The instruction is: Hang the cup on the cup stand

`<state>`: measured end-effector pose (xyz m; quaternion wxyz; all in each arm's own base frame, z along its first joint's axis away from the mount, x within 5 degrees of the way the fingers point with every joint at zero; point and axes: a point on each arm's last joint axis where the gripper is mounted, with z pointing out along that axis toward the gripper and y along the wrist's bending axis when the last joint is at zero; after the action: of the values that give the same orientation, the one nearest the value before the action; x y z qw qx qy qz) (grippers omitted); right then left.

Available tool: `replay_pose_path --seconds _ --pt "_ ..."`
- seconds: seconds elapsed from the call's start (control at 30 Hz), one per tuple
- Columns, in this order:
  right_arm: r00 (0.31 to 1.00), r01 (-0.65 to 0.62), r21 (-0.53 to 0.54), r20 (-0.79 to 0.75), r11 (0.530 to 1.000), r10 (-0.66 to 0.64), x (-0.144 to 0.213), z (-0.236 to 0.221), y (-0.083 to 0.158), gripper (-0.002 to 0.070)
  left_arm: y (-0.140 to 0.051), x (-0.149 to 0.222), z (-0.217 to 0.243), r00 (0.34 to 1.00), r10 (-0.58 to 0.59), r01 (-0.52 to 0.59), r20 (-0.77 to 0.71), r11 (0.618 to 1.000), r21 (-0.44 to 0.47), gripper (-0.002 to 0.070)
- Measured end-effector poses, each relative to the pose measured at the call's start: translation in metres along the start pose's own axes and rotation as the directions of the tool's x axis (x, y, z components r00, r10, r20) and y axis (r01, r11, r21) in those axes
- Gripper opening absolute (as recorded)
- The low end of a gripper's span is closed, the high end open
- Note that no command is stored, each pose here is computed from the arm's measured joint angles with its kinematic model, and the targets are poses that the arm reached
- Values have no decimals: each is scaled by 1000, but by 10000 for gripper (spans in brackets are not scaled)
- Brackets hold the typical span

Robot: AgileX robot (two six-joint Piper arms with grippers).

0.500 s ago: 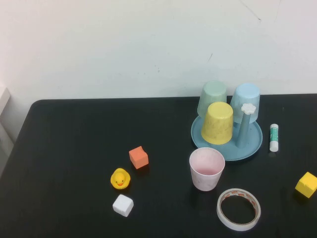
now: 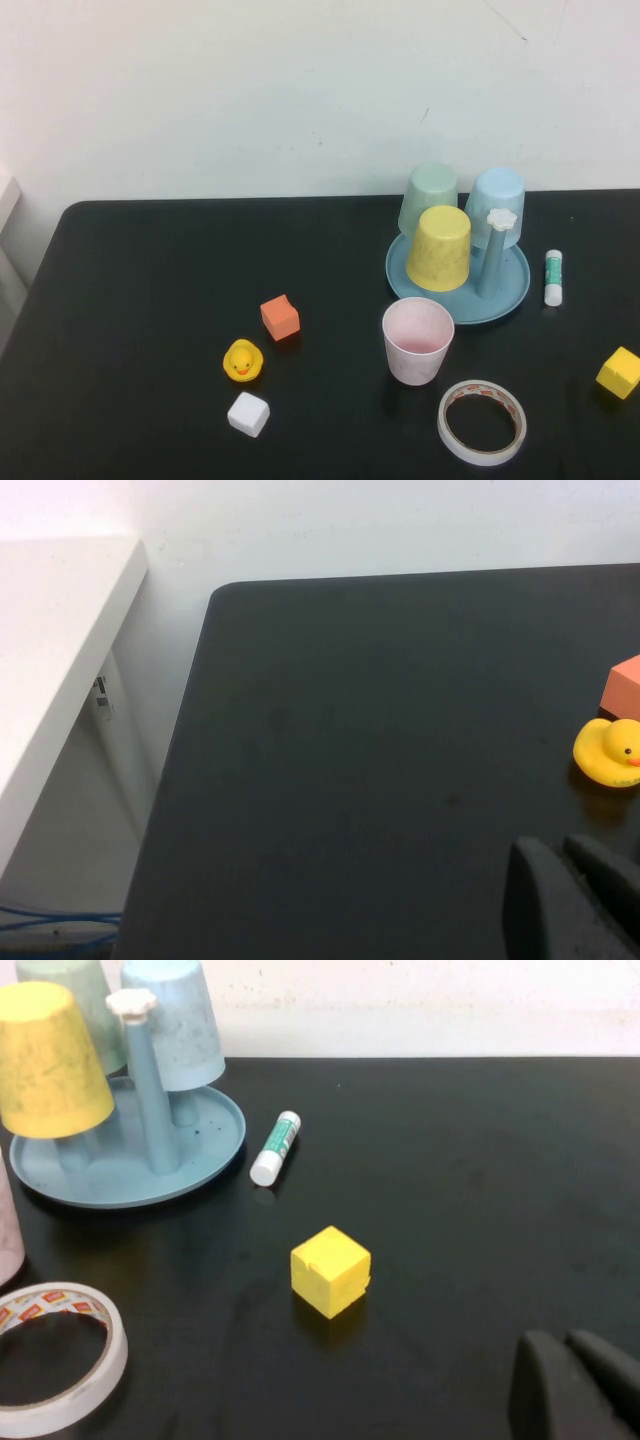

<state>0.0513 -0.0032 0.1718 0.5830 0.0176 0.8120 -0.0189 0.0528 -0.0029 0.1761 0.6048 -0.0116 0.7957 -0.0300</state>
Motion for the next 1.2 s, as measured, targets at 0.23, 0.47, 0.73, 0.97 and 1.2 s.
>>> replay_pose_path --seconds 0.23,0.47,0.73,0.97,1.2 --pt "1000 2 0 0 1000 -2 0 0 0 -1 0 0 0 1000 0 0 0 1000 0 -1" --pt "1000 2 0 0 1000 -2 0 0 0 -1 0 0 0 1000 0 0 0 1000 0 -1" --pt "1000 2 0 0 1000 -2 0 0 0 -1 0 0 0 1000 0 0 5 1000 0 -1" --pt "999 4 -1 39 1000 -4 -2 1 0 -1 0 -8 0 995 4 -4 97 1000 -3 -1" --pt "926 21 0 376 1000 -20 -31 -5 1 -1 1 -42 -10 884 7 -1 467 1000 -13 -1"
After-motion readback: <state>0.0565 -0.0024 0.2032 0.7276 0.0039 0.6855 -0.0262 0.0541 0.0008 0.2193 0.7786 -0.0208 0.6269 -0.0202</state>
